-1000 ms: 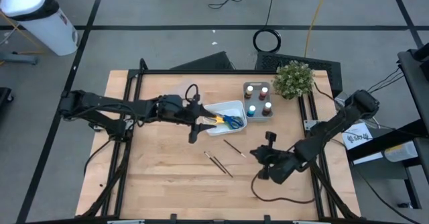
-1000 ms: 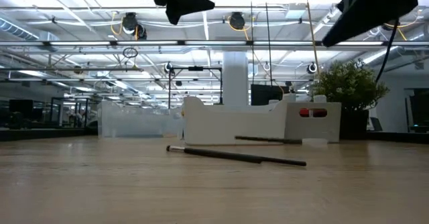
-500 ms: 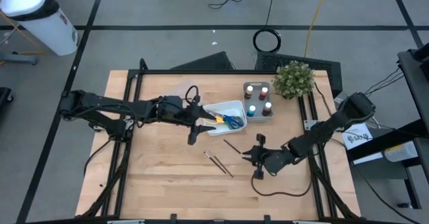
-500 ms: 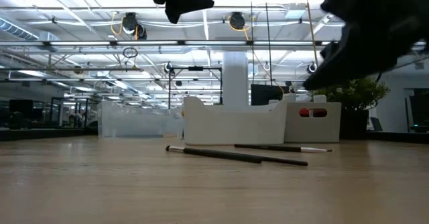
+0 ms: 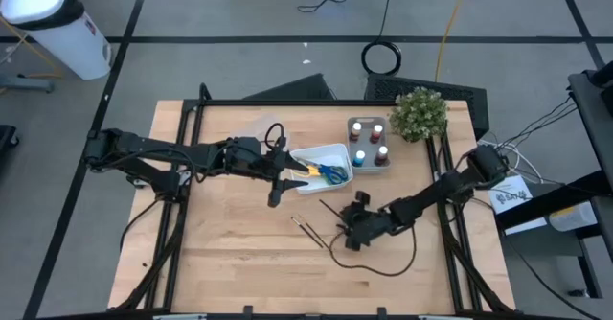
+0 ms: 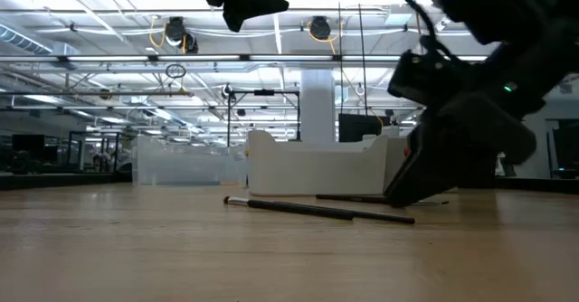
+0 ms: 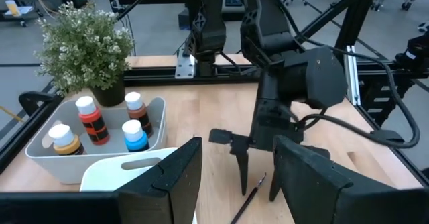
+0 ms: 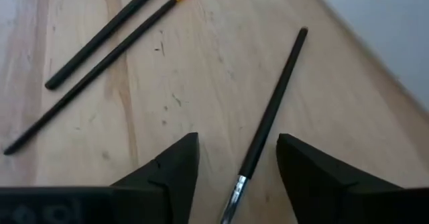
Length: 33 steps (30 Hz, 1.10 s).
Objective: Pick & Place Paint Supplies
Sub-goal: Put the right silver paint brush in the transparent bin
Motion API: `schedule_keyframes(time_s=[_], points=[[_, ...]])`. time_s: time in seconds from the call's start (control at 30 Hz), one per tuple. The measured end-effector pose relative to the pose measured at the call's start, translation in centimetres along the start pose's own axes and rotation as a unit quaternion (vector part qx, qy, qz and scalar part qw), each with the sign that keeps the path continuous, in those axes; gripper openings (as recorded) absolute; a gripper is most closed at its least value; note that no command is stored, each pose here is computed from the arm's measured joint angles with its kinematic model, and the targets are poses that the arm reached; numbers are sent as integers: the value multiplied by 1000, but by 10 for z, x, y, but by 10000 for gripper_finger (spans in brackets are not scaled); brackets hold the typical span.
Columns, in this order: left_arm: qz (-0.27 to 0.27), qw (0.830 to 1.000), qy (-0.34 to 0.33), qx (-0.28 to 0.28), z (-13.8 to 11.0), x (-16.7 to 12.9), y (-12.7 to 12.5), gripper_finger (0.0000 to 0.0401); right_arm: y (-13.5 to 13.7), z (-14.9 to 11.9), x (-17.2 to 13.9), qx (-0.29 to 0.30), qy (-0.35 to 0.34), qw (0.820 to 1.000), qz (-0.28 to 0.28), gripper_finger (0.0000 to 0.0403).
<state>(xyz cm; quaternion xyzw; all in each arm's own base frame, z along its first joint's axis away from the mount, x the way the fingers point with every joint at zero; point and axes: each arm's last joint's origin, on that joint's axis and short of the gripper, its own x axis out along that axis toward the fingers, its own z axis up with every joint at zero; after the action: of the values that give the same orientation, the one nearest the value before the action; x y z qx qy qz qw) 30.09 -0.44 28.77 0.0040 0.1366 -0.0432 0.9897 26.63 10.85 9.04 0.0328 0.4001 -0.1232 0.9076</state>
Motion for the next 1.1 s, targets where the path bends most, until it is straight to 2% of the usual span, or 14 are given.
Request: schedule_keyframes(time_s=[0.13,0.37,0.4,0.63,0.87,1.03,1.1], points=[[0,1000,0,0,0,0,0,196,-9,-7,3,13,76,997,21,140],[0,1000,3,0,-1,0,0,196,-15,-18,1,-11,148,989,14,19],[0,1000,3,0,-1,0,0,196,-16,-19,1,-16,155,988,17,12],[0,1000,3,0,-1,0,0,196,-15,-20,0,-44,148,988,30,6],[0,1000,3,0,-1,0,0,196,-8,3,-25,-59,56,994,68,3],[0,1000,5,-1,-1,0,0,196,-2,13,-49,-75,-3,995,62,1],[-1,1000,10,-22,-2,0,-1,196,1,17,-56,-73,-27,995,64,1]])
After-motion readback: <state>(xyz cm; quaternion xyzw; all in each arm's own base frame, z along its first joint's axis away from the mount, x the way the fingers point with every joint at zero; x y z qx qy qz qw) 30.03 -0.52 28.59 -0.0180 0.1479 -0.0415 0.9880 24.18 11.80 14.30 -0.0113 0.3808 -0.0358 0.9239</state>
